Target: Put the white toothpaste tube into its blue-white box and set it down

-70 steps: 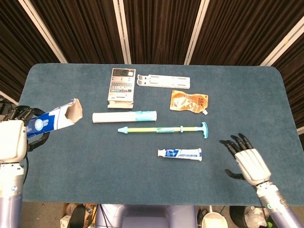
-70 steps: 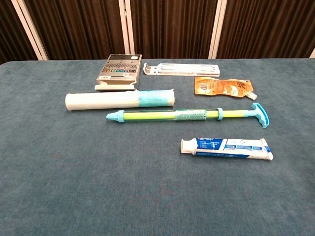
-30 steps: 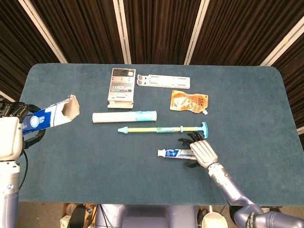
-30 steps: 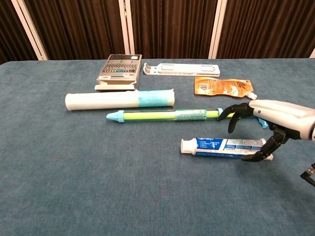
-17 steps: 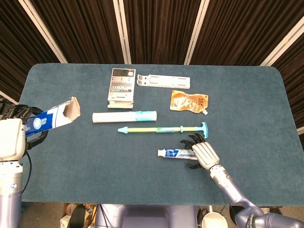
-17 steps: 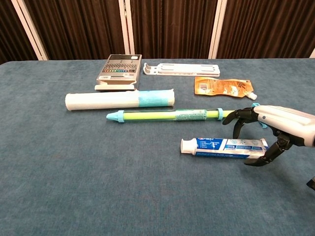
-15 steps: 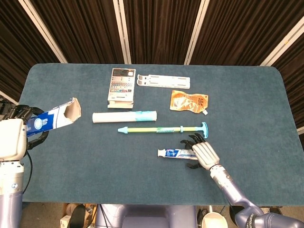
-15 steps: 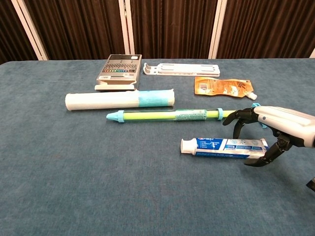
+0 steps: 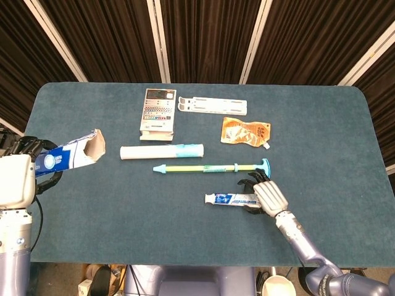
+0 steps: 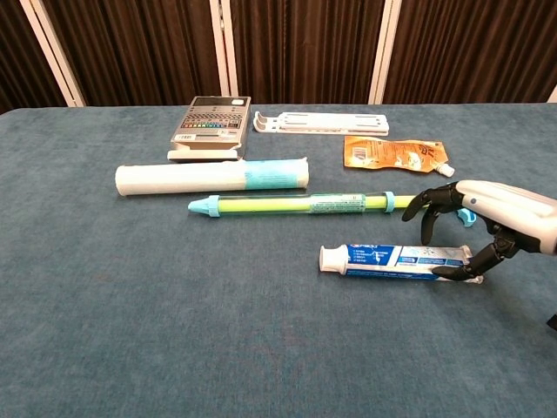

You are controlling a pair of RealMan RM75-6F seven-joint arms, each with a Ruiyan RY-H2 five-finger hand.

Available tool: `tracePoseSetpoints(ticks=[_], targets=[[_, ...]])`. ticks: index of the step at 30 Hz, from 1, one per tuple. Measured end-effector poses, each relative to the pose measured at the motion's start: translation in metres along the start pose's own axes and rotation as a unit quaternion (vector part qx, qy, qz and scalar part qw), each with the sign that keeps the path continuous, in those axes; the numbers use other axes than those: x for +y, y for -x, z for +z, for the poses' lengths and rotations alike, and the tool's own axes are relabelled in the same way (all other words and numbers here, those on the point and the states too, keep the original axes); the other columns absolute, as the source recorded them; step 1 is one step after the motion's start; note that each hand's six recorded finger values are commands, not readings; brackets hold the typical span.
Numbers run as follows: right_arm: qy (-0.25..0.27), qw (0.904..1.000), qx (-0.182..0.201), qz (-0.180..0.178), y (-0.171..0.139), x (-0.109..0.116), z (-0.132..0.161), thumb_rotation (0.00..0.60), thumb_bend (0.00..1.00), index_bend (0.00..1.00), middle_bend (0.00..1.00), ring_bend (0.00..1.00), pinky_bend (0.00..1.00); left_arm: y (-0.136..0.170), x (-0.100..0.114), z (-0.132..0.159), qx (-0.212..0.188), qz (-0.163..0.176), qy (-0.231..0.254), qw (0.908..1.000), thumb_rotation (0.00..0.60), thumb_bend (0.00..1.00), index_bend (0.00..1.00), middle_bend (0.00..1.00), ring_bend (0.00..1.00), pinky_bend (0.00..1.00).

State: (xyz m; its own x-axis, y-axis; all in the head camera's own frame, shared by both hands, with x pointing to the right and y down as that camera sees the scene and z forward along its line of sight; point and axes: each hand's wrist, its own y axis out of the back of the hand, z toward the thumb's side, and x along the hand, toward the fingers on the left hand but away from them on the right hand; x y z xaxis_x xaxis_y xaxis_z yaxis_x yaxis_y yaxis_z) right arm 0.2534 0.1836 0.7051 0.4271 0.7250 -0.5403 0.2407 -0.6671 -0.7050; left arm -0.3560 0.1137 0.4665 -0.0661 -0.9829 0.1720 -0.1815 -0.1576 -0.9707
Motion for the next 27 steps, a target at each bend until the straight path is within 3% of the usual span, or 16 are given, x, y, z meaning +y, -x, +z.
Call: tracePoseSetpoints(ticks=[11, 27], targets=[[0.011, 0.9999, 0.003, 0.008, -0.003, -0.012, -0.007, 0.600, 0.28, 0.30, 0.45, 0.15, 0.01, 0.001, 0.000, 0.002, 0.003, 0.002, -0.008, 1.0000, 0.600, 0.34, 0.42, 0.42, 0.25, 0.34], [0.008, 0.9999, 0.010, 0.002, -0.008, -0.007, -0.006, 0.600, 0.29, 0.30, 0.45, 0.14, 0.00, 0.002, -0.006, 0.005, 0.000, -0.003, -0.011, 0.9999, 0.600, 0.34, 0.42, 0.41, 0.25, 0.34]])
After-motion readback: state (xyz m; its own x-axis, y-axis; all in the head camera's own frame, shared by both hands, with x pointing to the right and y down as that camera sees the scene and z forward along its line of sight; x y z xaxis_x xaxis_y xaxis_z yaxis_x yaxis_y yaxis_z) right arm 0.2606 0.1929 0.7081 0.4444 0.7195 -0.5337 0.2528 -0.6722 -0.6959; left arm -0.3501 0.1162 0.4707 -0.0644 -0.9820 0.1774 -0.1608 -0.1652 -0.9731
